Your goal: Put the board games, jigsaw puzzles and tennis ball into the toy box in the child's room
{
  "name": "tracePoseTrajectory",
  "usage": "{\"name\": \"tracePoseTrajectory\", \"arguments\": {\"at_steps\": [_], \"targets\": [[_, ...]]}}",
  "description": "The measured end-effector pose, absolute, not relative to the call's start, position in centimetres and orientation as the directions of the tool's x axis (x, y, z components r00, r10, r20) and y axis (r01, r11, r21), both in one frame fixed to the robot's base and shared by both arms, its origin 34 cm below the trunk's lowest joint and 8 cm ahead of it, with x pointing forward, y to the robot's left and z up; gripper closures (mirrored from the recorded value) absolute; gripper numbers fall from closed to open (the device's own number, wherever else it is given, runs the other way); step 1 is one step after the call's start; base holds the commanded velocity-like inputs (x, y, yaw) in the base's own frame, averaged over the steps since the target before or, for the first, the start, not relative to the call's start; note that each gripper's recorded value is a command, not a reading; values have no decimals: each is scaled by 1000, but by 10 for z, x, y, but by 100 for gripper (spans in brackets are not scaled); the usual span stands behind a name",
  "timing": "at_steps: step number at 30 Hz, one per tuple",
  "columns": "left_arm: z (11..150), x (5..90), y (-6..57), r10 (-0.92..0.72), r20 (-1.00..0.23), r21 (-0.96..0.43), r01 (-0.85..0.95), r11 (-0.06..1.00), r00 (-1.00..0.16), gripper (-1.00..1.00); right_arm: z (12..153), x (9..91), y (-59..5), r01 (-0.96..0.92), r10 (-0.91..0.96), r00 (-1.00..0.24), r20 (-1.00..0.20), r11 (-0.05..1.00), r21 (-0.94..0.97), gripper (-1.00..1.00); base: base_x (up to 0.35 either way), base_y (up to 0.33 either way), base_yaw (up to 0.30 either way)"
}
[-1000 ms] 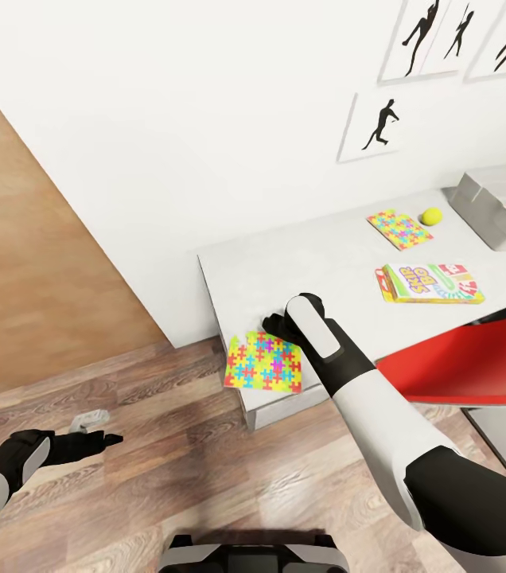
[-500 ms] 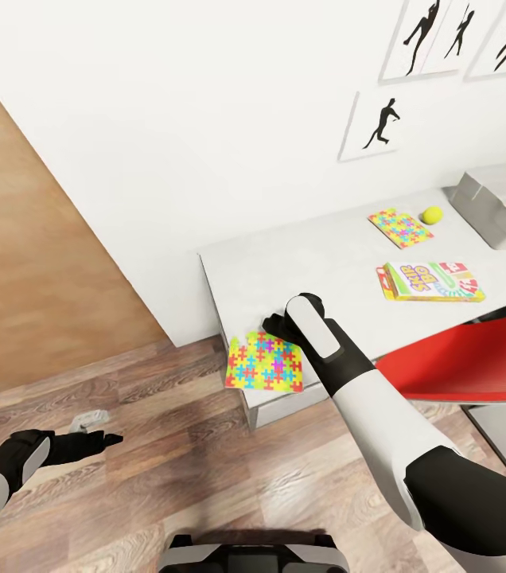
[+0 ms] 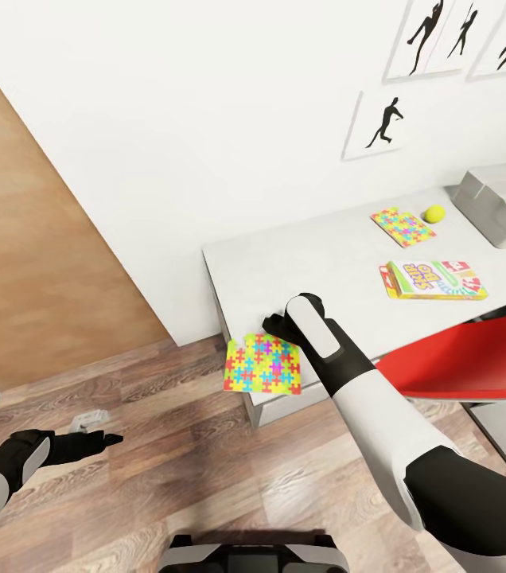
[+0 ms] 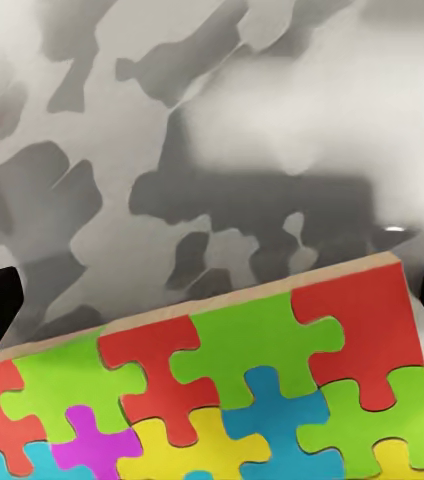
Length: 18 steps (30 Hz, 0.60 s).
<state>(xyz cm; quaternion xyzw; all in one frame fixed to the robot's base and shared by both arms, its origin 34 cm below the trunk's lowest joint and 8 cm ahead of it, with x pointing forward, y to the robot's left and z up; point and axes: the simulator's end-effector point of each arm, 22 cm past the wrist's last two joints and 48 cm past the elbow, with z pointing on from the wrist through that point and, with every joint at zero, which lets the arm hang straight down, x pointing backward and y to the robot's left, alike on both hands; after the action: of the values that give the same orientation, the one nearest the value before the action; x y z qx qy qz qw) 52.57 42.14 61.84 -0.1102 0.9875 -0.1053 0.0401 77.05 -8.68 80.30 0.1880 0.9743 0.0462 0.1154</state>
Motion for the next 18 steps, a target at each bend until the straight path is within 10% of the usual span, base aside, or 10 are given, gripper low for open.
{"name": "tracePoseTrajectory", "arguments": {"at_steps": [18], "targets": [[618, 526, 421, -227, -56, -217, -210, 953, -972, -100, 803, 771, -87, 358, 380, -902, -206, 924, 135, -100, 0, 1, 0]]}}
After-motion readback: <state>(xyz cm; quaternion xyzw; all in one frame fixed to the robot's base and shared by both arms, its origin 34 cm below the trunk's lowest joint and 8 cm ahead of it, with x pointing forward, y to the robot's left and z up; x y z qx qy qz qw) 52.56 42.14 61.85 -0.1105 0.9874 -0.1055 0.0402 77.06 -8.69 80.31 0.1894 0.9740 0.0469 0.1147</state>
